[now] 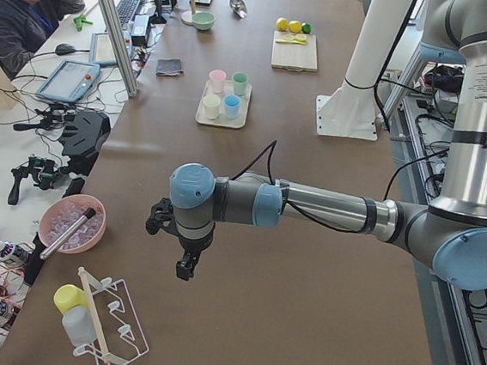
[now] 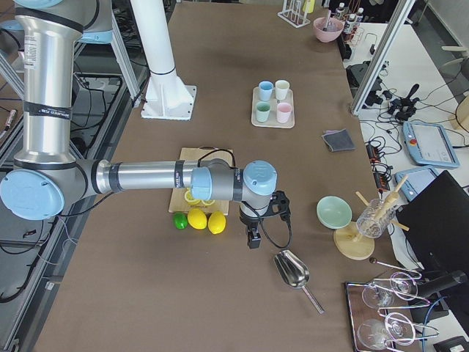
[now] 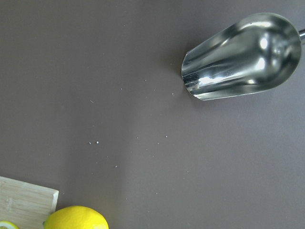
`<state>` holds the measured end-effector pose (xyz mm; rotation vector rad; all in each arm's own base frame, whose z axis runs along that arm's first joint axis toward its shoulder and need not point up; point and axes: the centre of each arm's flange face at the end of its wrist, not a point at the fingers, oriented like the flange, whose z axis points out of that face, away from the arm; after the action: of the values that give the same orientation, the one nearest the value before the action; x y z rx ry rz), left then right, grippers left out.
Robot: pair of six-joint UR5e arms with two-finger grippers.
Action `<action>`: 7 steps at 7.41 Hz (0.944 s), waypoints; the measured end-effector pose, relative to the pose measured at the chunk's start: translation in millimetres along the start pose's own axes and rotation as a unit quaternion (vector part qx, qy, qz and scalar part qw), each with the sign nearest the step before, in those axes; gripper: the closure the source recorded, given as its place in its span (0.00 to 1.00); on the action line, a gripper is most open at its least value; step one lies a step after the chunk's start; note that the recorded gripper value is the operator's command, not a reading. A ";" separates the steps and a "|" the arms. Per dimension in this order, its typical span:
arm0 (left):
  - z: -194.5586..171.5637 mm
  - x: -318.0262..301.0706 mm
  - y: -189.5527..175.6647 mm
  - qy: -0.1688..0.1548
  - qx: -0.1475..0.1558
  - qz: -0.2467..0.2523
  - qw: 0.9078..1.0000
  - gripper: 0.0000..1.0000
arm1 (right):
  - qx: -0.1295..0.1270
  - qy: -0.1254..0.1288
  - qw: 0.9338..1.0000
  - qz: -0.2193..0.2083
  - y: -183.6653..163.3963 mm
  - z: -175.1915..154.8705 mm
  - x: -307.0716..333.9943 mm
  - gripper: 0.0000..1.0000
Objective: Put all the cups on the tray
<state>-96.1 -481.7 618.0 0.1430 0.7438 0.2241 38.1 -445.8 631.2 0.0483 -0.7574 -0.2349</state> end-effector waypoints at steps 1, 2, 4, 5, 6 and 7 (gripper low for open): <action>-1.2 1.0 -0.8 -0.001 0.002 0.002 1.000 0.02 | -0.001 0.000 1.000 0.000 0.2 0.6 0.2 0.00; -2.3 1.7 -1.1 -0.001 0.003 0.004 1.000 0.02 | -0.001 0.000 1.000 0.000 0.1 0.8 0.1 0.00; -3.6 2.4 -1.5 -0.002 0.005 0.005 1.000 0.02 | -0.001 -0.001 1.000 -0.002 -0.5 1.2 -1.2 0.00; -3.9 2.6 -1.8 -0.002 0.006 0.006 1.000 0.02 | -0.001 -0.001 1.000 -0.003 -0.9 1.5 -1.7 0.00; -4.1 2.7 -2.1 -0.002 0.007 0.007 1.000 0.02 | -0.002 -0.001 1.000 -0.003 -0.9 1.6 -1.9 0.00; -3.9 2.5 -2.0 -0.002 0.007 0.007 1.000 0.02 | -0.002 -0.001 1.000 -0.003 -0.8 1.8 -2.1 0.00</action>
<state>-96.6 -482.9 613.2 0.1623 0.7403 0.2328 35.3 -446.0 631.0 0.0469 -0.7595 -0.2418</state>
